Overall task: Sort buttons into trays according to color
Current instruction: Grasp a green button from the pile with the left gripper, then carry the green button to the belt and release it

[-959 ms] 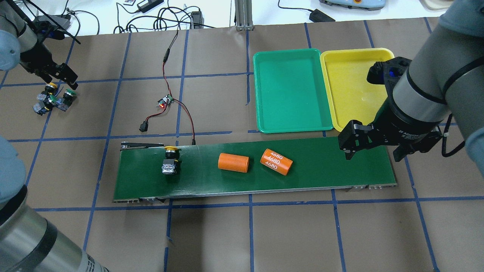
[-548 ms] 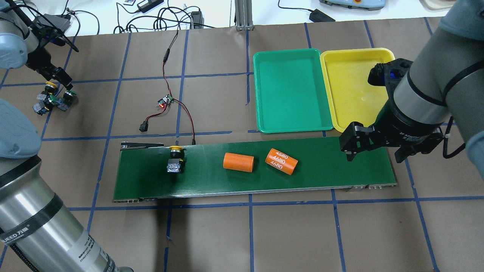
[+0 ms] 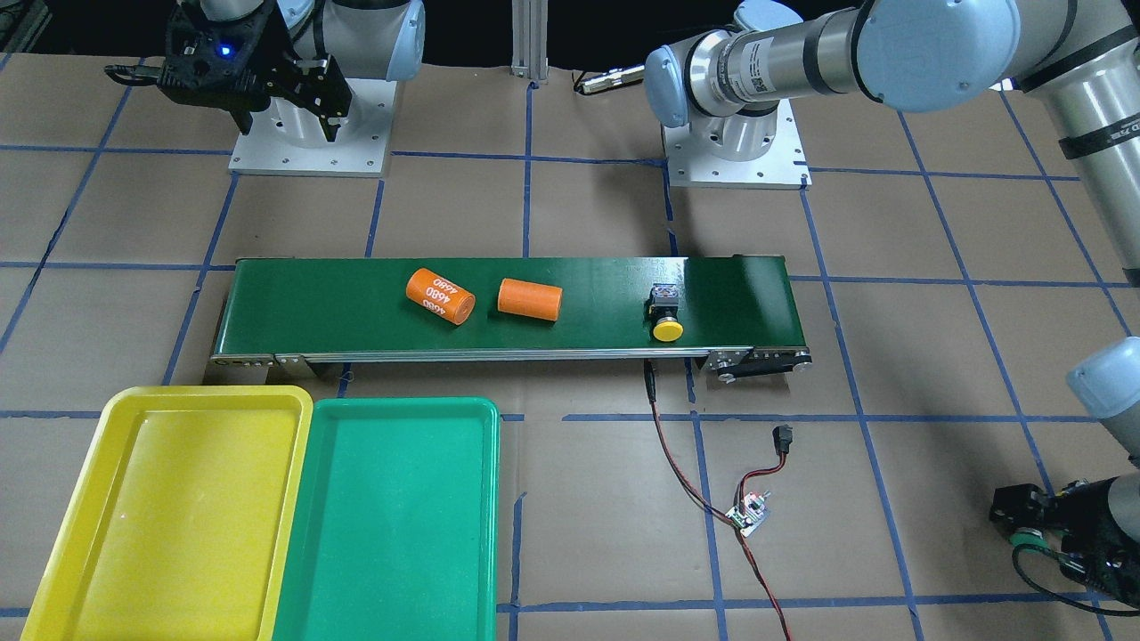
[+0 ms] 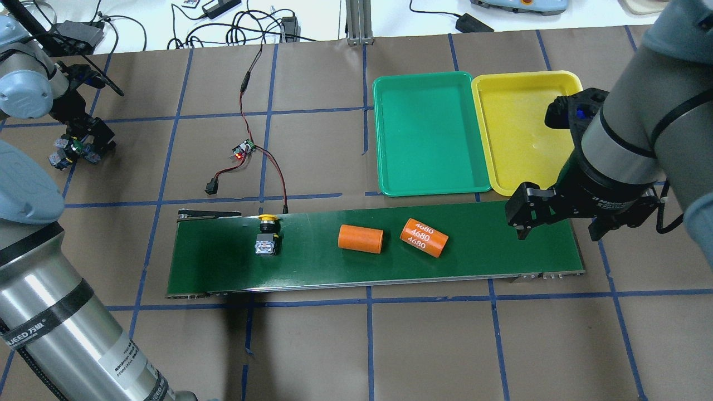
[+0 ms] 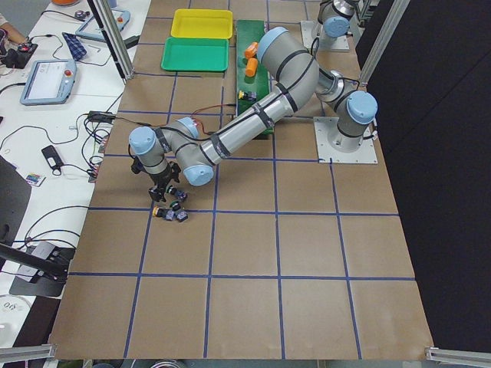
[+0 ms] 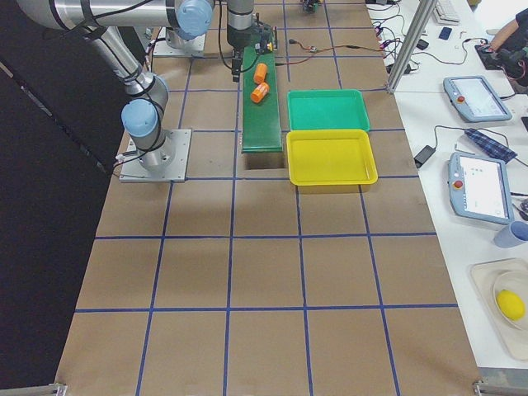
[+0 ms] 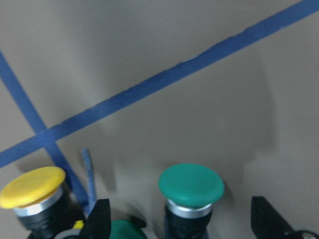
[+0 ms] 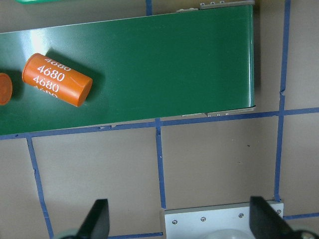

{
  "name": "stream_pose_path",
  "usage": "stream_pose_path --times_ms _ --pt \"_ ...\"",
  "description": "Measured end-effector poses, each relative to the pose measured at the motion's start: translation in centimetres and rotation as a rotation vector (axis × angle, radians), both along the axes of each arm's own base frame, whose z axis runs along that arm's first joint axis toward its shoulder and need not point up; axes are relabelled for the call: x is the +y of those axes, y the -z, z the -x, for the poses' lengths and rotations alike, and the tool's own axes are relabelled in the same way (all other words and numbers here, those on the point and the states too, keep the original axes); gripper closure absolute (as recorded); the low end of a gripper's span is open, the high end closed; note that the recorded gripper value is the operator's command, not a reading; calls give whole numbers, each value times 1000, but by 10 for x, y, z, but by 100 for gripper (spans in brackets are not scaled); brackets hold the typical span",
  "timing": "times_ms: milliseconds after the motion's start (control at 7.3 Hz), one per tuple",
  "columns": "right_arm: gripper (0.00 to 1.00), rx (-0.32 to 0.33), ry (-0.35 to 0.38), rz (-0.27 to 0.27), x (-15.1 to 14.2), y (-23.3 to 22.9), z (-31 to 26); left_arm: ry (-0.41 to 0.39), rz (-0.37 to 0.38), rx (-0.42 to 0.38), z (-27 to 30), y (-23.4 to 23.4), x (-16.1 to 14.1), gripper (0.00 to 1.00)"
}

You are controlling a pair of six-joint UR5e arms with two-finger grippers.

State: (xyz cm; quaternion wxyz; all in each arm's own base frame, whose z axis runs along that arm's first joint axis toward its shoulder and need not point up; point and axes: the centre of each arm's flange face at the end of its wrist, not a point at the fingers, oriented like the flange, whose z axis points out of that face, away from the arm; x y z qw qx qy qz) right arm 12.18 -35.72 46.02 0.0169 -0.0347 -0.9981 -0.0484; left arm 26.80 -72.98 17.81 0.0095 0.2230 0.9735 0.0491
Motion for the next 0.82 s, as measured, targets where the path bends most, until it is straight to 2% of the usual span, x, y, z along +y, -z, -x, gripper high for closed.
stream_pose_path --times_ms 137,274,548,822 --pt "0 3 0 0 0 0 0 2 -9 6 2 6 3 62" --pt "0 5 3 2 0 0 1 0 -14 8 3 9 5 100" --pt "0 9 6 2 -1 0 1 -12 -28 8 9 7 11 100" --pt "0 9 7 1 -1 0 1 -104 -51 8 28 -12 27 100"
